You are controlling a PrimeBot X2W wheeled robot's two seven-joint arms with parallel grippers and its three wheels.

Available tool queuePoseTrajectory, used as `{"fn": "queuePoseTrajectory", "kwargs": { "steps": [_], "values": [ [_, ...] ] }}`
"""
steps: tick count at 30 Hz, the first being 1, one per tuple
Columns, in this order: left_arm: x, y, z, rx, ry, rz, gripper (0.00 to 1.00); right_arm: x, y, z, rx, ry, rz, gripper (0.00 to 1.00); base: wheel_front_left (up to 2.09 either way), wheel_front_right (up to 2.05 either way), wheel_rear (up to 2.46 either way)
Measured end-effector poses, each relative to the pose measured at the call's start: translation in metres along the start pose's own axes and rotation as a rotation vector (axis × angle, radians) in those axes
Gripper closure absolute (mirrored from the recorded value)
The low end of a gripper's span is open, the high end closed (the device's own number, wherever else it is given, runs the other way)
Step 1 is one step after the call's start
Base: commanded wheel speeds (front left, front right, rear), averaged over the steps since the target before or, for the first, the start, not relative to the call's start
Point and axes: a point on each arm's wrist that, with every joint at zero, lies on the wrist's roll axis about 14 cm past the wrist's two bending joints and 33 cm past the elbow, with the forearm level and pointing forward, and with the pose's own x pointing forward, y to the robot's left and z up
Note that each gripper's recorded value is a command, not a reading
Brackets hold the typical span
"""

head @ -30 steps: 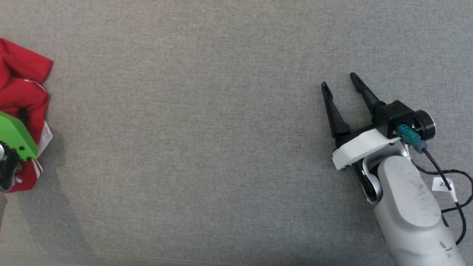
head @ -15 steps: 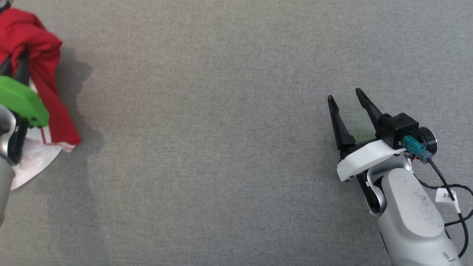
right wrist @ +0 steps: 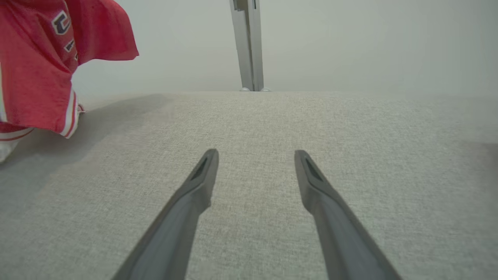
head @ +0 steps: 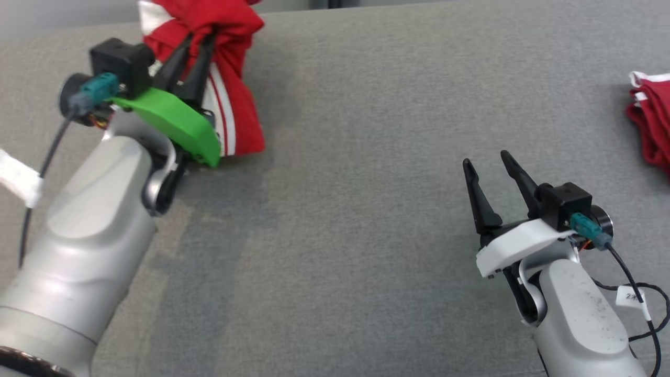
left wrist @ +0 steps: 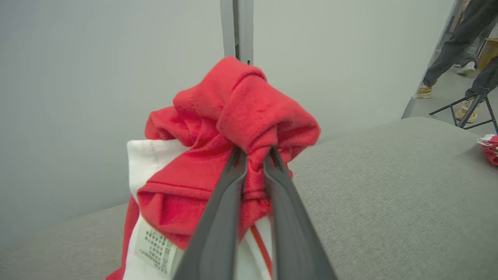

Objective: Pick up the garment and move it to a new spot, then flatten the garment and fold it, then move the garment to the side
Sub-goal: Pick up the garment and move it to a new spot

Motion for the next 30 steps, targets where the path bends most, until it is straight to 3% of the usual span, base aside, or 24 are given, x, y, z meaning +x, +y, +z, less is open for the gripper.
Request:
{"fn": "queuePoseTrajectory", "kwargs": {
  "steps": [11,12,13,14,20,30],
  "values": [
    [0.035,-0.182,-0.035,-0.127,0.059,-0.393,1.0,-0.052,-0.062,0.017,-0.018,-0.02,-0.187,0.0,0.0,0.0,0.0],
    [0.033,-0.194,-0.042,-0.14,0.08,-0.414,0.87,-0.057,-0.067,0.018,-0.021,-0.02,-0.203,0.0,0.0,0.0,0.0],
    [0.031,-0.202,-0.051,-0.143,0.104,-0.43,0.22,-0.062,-0.071,0.019,-0.021,-0.021,-0.217,0.0,0.0,0.0,0.0],
    [0.03,-0.207,-0.056,-0.142,0.118,-0.439,0.0,-0.066,-0.075,0.019,-0.021,-0.021,-0.229,0.0,0.0,0.0,0.0],
    [0.021,-0.206,-0.084,-0.149,0.184,-0.4,0.0,-0.08,-0.087,0.024,-0.021,-0.033,-0.275,0.0,0.0,0.0,0.0],
    [-0.016,-0.115,-0.079,-0.166,0.101,-0.074,0.0,-0.07,-0.068,0.024,-0.025,-0.036,-0.22,0.0,0.0,0.0,0.0]
  ]
}}
